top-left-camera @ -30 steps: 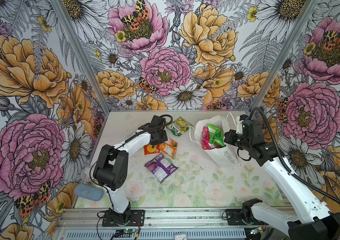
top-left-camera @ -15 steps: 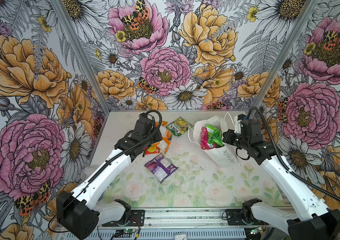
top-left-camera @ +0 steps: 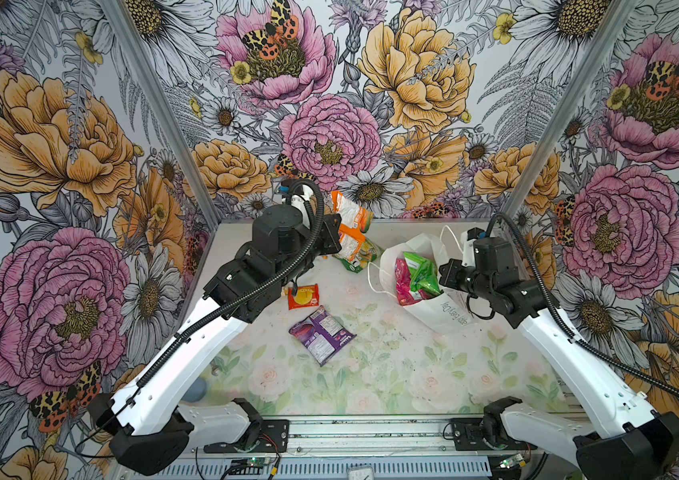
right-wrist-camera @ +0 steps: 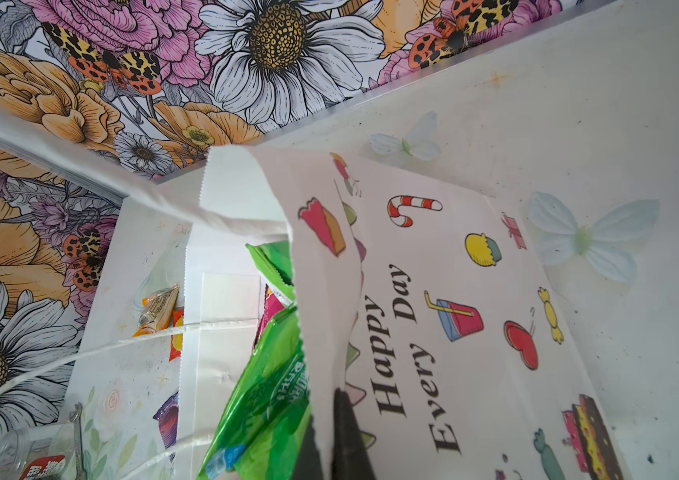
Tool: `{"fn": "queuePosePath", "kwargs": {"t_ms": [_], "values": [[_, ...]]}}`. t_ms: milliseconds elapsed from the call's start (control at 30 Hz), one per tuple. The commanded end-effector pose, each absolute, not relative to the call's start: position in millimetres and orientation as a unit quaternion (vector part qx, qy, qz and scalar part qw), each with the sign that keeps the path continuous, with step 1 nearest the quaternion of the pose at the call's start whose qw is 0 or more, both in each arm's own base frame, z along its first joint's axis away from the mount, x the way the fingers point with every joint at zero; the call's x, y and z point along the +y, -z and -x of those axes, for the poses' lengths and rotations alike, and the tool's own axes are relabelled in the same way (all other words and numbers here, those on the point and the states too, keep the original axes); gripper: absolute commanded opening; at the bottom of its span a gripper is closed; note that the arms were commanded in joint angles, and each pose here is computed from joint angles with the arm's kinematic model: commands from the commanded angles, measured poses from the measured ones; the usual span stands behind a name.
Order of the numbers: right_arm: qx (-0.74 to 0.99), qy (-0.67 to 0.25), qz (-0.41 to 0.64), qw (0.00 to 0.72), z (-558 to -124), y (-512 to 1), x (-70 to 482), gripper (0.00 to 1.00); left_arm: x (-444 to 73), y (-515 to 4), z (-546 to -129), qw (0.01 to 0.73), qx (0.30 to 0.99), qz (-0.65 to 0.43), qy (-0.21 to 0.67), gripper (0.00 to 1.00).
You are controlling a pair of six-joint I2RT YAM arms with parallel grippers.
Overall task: Place the snacks into the paper bag
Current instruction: 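Grasp the orange candy bag with the left gripper and lift it, then carry the orange candy bag over the paper bag and lower it in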
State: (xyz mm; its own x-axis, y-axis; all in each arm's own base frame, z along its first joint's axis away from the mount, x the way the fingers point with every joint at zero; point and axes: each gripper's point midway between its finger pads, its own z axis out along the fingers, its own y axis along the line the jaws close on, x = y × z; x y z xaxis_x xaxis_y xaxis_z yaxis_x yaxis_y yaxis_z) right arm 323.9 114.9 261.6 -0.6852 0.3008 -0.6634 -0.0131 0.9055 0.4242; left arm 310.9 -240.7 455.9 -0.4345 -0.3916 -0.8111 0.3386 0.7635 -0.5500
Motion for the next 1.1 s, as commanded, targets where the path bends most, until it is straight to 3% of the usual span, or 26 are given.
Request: {"fn": "queuePosePath", "kwargs": {"t_ms": [0, 500, 1067], "values": [[0.887, -0.2, -0.076, 0.409, -329, -280, 115, 0.0, -270, -455, -317, 0.512, 0.776, 0.013, 0.368, 0.0], [0.886, -0.196, -0.076, 0.414, -329, -282, 115, 0.0, -371, -419, -315, 0.407, 0.799, -0.009, 0.443, 0.0], [0.885, -0.196, -0.078, 0.414, -327, -281, 115, 0.0, -416, -368, -326, 0.343, 0.823, 0.043, 0.451, 0.0]]}}
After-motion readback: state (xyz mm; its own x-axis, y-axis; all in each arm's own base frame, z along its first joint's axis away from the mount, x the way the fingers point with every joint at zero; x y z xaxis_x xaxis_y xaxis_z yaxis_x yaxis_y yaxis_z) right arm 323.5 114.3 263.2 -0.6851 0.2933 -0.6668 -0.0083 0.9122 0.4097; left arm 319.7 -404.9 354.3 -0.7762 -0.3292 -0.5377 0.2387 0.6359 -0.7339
